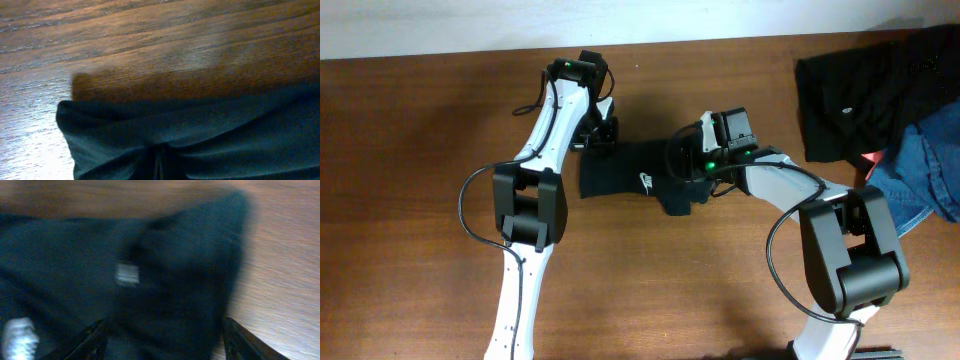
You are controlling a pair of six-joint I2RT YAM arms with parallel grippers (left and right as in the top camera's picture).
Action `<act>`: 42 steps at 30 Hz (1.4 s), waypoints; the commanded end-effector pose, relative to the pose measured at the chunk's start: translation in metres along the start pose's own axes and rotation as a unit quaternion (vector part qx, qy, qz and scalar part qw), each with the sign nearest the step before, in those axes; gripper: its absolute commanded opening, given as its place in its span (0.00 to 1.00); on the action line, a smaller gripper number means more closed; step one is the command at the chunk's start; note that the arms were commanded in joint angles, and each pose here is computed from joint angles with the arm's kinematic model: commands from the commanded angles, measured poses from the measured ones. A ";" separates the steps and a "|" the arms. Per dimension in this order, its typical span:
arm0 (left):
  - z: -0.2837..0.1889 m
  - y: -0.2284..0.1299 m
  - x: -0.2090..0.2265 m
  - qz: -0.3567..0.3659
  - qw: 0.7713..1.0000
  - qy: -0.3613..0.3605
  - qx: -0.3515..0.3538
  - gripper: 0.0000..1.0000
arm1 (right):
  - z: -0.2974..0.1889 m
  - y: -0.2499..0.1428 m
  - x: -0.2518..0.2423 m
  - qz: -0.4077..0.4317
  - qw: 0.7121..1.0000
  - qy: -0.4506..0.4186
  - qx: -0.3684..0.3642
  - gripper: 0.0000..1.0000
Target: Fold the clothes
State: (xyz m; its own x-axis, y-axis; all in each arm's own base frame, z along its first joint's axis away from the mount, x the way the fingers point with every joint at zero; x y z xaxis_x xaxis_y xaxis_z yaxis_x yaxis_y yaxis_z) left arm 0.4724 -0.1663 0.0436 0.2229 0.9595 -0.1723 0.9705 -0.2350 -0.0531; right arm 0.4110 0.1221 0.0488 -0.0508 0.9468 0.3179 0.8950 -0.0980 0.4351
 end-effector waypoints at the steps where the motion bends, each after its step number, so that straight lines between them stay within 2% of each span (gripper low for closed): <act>1: 0.016 0.002 0.001 0.003 1.000 0.005 0.005 0.02 | 0.002 0.001 -0.035 0.014 0.997 -0.077 -0.006 0.68; 9: -0.012 0.017 0.015 -0.004 0.999 0.024 -0.039 0.02 | -0.022 0.032 -0.043 0.030 0.996 -0.074 -0.044 0.82; 16: -0.071 0.030 0.011 0.000 0.994 0.014 -0.111 0.03 | -0.053 0.050 -0.047 0.050 0.994 -0.084 -0.049 0.88; 19: -0.099 0.025 -0.008 0.014 0.991 -0.014 -0.133 0.05 | -0.073 0.054 -0.063 0.100 0.989 -0.095 -0.057 0.90; 22: -0.113 0.014 -0.034 0.037 0.989 -0.042 -0.135 0.11 | -0.093 0.053 -0.085 0.152 0.981 -0.109 -0.059 0.97; 27: -0.107 -0.001 -0.086 0.111 0.986 -0.041 -0.118 0.18 | -0.116 0.029 -0.136 0.233 0.961 -0.149 -0.018 0.99; 34: -0.088 -0.020 -0.147 0.158 0.980 0.051 -0.113 0.24 | -0.148 -0.003 -0.207 0.320 0.920 -0.226 0.009 0.99; 37: -0.083 -0.029 -0.168 0.143 0.976 0.105 -0.127 0.38 | -0.157 -0.012 -0.224 0.346 0.908 -0.235 0.011 0.99; 39: -0.076 -0.037 -0.186 0.139 0.976 0.109 -0.127 0.50 | -0.162 -0.014 -0.233 0.357 0.903 -0.238 0.008 0.99; 42: -0.063 -0.046 -0.205 0.136 0.977 0.110 -0.121 0.57 | -0.167 -0.016 -0.242 0.369 0.897 -0.242 0.003 0.99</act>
State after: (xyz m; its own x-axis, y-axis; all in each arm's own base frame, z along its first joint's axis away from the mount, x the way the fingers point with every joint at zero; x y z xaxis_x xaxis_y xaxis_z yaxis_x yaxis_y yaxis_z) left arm 0.3892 -0.3410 0.1555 0.5368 0.8436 0.0095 0.8227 -0.5259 0.2159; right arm 0.3350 -0.1471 0.0972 0.7344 0.6685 0.1174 0.6366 -0.7384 0.2228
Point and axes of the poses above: each gripper's point midway between its finger pads, its own z axis out along the fingers, its own x axis along the line the jaws close on, y = z × x, the point moved 4 cm from there along -z, back along the fingers, and after that the axes turned 5 degrees about z, right-handed, at the moved point
